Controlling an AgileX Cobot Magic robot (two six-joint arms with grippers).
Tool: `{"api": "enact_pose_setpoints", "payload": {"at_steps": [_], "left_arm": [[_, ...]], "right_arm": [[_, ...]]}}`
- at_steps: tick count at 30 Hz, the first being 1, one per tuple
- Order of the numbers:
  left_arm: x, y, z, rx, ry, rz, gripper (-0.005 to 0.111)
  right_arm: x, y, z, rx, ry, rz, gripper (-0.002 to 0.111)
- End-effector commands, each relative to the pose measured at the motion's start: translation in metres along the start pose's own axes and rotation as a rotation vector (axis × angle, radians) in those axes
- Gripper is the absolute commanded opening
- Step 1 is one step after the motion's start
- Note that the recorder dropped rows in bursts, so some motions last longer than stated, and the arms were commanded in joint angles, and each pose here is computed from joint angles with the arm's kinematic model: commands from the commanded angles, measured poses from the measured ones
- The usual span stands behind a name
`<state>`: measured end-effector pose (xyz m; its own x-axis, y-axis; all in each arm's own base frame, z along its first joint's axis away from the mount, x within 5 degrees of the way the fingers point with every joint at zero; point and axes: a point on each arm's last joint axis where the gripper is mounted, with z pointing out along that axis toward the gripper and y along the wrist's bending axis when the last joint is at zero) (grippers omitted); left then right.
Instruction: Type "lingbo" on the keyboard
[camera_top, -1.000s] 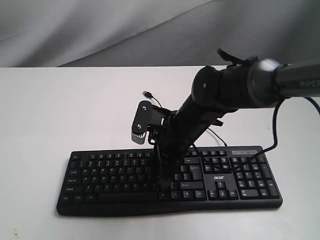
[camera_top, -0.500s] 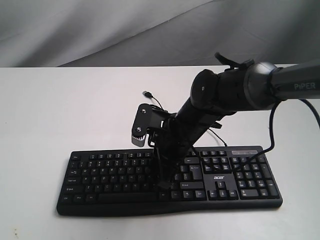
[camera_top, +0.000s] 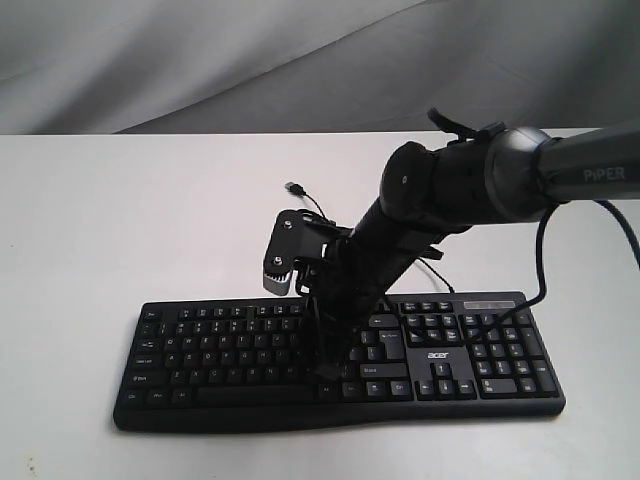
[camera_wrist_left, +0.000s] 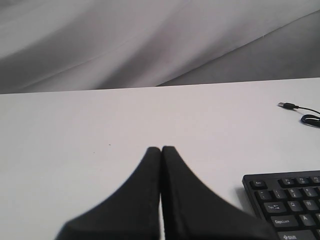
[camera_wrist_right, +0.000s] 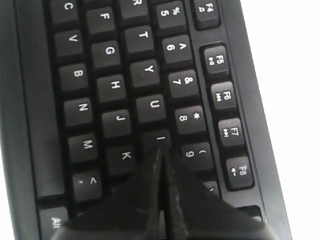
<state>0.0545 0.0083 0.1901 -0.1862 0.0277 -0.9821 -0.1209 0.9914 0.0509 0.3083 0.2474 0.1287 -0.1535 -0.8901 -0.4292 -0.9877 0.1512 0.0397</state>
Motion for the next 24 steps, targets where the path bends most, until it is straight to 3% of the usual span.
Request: {"api": "enact_pose_setpoints", "payload": {"at_steps": [1,11,18,24], "left_arm": [[0.001,0.000,0.000,0.000,-0.008,-0.002,0.001],[0.001,0.000,0.000,0.000,-0.008,-0.002,0.001],[0.001,0.000,0.000,0.000,-0.008,-0.002,0.001],[0.001,0.000,0.000,0.000,-0.008,-0.002,0.001]], "right_arm": [[0.002,-0.001,-0.003,0.006,0.000,-0.006,0.000],[-0.025,0.012,-0.070,0.101,-0.121,-0.018,0.000],[-0.048,0.024,-0.169,0.411,-0.367,0.037,0.000],[-0.052,0.047,-0.228,0.533,-0.510,-0.001,0.000]]}}
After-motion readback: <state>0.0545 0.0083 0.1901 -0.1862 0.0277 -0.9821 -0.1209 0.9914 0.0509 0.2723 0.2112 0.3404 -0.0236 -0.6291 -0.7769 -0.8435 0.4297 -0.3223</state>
